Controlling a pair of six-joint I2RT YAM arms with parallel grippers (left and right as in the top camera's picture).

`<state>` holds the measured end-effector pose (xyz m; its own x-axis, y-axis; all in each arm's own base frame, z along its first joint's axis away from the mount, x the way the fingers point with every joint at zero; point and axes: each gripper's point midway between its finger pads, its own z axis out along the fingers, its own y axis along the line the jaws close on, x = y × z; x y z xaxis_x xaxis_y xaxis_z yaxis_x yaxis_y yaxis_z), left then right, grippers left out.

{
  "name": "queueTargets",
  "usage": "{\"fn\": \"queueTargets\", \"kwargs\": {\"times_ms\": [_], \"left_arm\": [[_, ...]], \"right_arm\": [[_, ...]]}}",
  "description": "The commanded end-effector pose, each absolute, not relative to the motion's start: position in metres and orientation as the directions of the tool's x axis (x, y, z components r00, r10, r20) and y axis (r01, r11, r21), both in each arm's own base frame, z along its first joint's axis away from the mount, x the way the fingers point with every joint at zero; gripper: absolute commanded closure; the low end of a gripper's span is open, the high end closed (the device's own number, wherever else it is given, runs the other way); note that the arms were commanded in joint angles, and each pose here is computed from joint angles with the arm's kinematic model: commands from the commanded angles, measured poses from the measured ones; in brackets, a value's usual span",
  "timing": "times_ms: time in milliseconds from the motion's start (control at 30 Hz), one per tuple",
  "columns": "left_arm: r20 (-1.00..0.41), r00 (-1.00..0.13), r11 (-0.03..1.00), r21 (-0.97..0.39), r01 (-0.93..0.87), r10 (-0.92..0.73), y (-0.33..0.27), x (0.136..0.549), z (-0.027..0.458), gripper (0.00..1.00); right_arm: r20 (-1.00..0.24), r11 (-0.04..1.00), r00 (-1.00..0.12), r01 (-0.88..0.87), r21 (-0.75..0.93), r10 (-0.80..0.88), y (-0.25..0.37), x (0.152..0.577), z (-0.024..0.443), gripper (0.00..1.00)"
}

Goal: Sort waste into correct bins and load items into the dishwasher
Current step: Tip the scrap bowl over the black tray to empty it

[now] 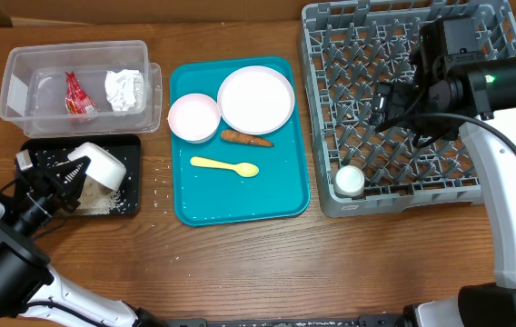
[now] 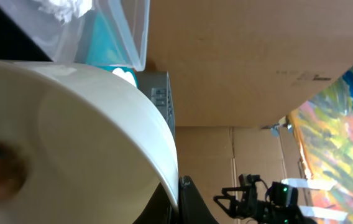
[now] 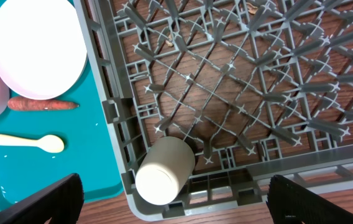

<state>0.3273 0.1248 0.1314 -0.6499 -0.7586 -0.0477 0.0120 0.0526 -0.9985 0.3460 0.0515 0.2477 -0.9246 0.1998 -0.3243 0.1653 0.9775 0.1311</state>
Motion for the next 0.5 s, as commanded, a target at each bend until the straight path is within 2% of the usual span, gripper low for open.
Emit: {"fn": "queueTargets", "kwargs": {"times_ms": [0,233,367,467], "left_arm": [[-0.173,-0.635,0.125,-0.985,0.12,-0.753,0.13,0.337,0.147,0.96],[-0.353,-0.662,0.266,-0.935,0.232,-0.662,0.119,0.354,0.197,0.96],[-0.439,-0.764,0.407,-0.878,0.252,-0.473,0.079,0.357,0.222,0.96],[-0.466,-0.852,0.555,-0.786,0.274,-0.238,0.035,0.353,0.228,0.96]], "right_arm": [[-0.347,0.978,-0.917,0.157,0.139,0.196,0.051,0.346,0.256,0.04],[-0.345,0.978,-0.918,0.157,0.138,0.196,0.051,0.345,0.256,0.04],[-0.349,0.978,-0.916,0.156,0.141,0.196,0.052,0.346,0.256,0.04],[-0.355,0.975,-0.914,0.144,0.167,0.196,0.056,0.349,0.258,0.04]]}}
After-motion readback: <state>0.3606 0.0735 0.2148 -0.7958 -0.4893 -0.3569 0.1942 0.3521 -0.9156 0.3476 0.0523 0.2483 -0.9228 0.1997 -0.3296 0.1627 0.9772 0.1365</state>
